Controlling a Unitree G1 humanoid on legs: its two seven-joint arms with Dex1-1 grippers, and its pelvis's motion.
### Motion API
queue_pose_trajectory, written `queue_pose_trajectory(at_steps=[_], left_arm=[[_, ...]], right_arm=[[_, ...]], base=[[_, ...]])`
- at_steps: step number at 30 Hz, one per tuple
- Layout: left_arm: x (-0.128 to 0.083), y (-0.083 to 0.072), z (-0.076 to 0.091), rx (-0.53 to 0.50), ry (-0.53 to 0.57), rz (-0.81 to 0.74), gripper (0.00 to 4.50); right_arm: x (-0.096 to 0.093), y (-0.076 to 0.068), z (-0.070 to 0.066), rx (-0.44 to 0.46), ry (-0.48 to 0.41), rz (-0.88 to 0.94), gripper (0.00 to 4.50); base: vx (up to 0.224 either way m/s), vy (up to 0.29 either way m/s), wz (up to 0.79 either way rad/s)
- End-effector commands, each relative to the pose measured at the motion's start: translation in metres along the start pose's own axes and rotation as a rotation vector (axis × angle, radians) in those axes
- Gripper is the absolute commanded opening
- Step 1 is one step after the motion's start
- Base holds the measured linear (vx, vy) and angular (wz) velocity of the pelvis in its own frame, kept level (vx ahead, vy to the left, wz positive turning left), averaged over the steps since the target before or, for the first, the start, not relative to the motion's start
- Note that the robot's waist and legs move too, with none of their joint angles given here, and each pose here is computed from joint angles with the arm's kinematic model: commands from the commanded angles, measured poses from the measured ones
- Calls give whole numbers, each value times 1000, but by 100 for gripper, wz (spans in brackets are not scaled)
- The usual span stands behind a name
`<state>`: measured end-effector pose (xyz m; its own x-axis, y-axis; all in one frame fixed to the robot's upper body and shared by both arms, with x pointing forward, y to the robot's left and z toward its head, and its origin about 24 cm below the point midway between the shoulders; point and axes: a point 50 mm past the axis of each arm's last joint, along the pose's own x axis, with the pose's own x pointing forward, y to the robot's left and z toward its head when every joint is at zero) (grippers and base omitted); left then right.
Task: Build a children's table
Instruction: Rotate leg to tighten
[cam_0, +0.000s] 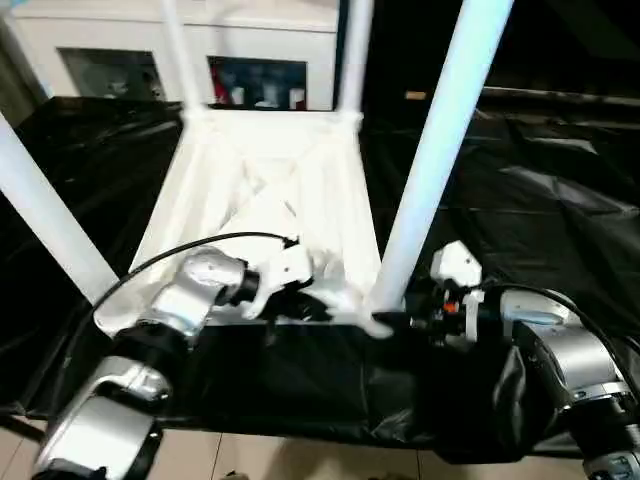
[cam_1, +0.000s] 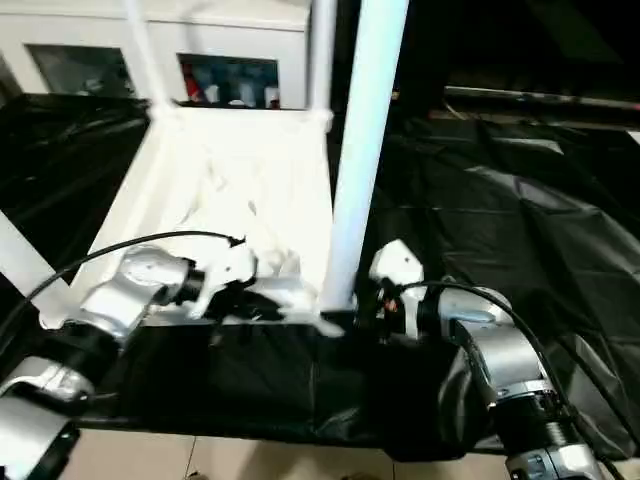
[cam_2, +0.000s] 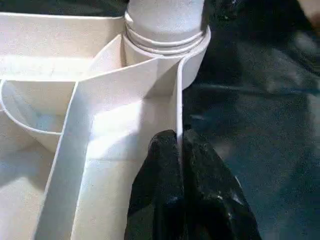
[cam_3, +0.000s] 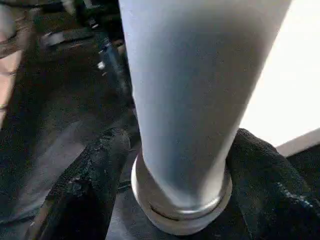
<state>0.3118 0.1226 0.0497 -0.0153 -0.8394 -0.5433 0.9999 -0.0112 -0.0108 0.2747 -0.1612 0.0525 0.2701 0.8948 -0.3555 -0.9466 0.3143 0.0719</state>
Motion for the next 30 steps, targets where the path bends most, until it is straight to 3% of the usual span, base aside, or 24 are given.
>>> queue_pose_trajectory(at_steps=[1, 10, 14, 18, 21, 22, 25, 28, 30], left_arm=[[7, -6, -2, 1, 14, -63, 0], [5, -6, -2, -2, 11, -60, 0], [5, -6, -3, -5, 10, -49, 0], [12, 7, 0, -44, -7, 105, 0], [22, 17, 5, -57, -11, 239, 0], [22, 17, 5, -57, -11, 239, 0], [37, 20, 11, -84, -16, 310, 0], [59, 20, 22, -122, -39, 358, 0], [72, 19, 30, -125, -56, 365, 0]], right_arm=[[6, 7, -3, 4, 37, 73, 288], [9, 6, -3, 16, 29, 88, 226], [11, 5, -10, 31, 33, 90, 216], [14, 3, -23, 85, 9, 5, 213], [24, -8, -44, 133, 51, -191, 212], [24, -8, -44, 133, 51, -191, 211], [34, -21, -55, 220, 48, -431, 208], [54, -21, -49, 326, -7, -618, 207], [70, -18, -39, 352, -45, -669, 207]], base=[[0, 0, 0], [0, 0, 0], [0, 0, 0], [0, 0, 0], [-22, 0, 0], [-93, 5, -7], [-41, 4, -6], [0, 0, 0], [0, 0, 0]])
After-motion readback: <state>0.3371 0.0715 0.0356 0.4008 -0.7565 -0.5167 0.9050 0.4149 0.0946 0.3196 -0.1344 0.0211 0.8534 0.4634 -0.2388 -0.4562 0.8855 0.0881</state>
